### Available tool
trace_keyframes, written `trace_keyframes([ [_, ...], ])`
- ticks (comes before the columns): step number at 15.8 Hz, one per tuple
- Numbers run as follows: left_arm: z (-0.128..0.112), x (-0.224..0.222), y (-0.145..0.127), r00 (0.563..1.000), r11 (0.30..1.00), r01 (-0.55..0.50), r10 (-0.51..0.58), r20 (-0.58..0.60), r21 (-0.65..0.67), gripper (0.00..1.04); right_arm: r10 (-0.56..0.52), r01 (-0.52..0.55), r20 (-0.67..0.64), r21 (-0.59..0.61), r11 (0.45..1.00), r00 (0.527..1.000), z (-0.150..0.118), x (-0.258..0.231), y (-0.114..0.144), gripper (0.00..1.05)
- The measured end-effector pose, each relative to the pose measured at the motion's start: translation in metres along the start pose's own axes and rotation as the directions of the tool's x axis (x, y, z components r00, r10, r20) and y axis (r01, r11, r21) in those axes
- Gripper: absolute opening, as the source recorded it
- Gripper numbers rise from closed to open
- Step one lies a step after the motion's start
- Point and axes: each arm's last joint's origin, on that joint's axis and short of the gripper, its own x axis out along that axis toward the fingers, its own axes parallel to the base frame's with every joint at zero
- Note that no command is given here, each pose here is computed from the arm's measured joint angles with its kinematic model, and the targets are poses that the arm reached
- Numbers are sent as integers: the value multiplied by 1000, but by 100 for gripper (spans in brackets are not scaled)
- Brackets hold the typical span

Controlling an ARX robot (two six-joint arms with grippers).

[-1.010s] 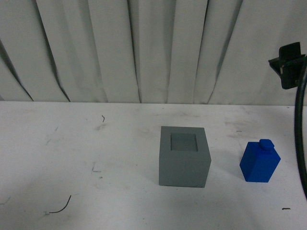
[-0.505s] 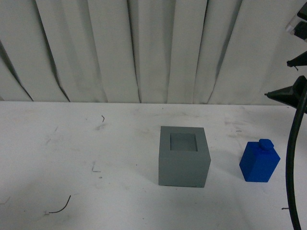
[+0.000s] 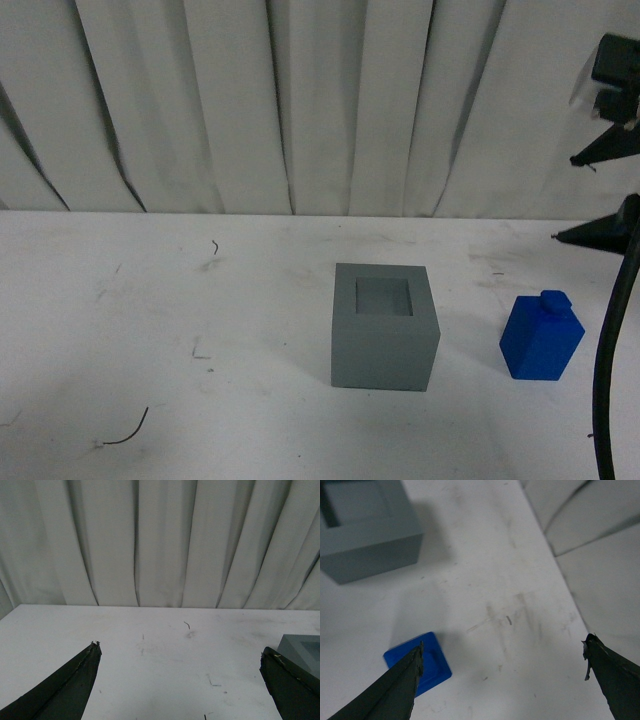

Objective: Insert blue part into gray base

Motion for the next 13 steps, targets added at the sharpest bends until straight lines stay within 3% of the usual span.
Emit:
trace_keyframes([
  [4, 0, 0, 0, 1000, 1000, 0, 0, 0, 0, 98, 189, -200, -112, -103, 974, 976, -4, 10, -3, 98],
  [8, 0, 0, 0, 1000, 1000, 0, 0, 0, 0, 98, 250, -282, -199, -153, 947, 948, -13, 27, -8, 98],
  [13, 0, 0, 0, 1000, 1000, 0, 0, 0, 0, 98, 343, -378, -216, -152, 913, 914, -14, 56, -3, 98],
])
